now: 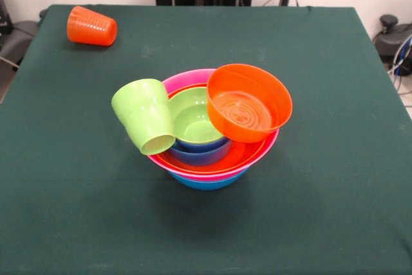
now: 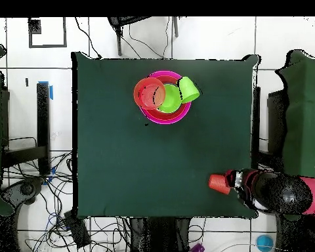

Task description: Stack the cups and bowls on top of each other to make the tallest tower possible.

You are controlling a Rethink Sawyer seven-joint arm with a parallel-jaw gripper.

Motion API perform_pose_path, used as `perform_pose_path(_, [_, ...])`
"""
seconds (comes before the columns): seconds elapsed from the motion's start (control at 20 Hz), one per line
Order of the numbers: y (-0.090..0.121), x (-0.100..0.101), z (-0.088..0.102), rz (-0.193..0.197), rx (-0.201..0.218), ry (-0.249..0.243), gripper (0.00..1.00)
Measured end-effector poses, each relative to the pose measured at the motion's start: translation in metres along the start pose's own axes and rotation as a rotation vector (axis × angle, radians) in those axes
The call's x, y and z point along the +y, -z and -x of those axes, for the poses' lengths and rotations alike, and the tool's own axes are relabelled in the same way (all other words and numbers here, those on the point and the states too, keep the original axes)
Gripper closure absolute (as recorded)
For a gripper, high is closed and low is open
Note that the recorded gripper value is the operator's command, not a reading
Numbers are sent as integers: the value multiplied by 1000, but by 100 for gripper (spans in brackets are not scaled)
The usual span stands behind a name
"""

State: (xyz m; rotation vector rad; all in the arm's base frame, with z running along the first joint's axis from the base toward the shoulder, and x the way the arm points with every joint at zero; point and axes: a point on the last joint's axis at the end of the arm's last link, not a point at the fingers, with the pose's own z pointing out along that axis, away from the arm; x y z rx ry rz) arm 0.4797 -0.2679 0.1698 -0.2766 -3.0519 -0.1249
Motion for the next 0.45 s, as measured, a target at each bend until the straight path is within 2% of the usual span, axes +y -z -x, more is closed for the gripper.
perform_pose_path(0.45, [-3, -15, -5, 5, -7, -13, 0])
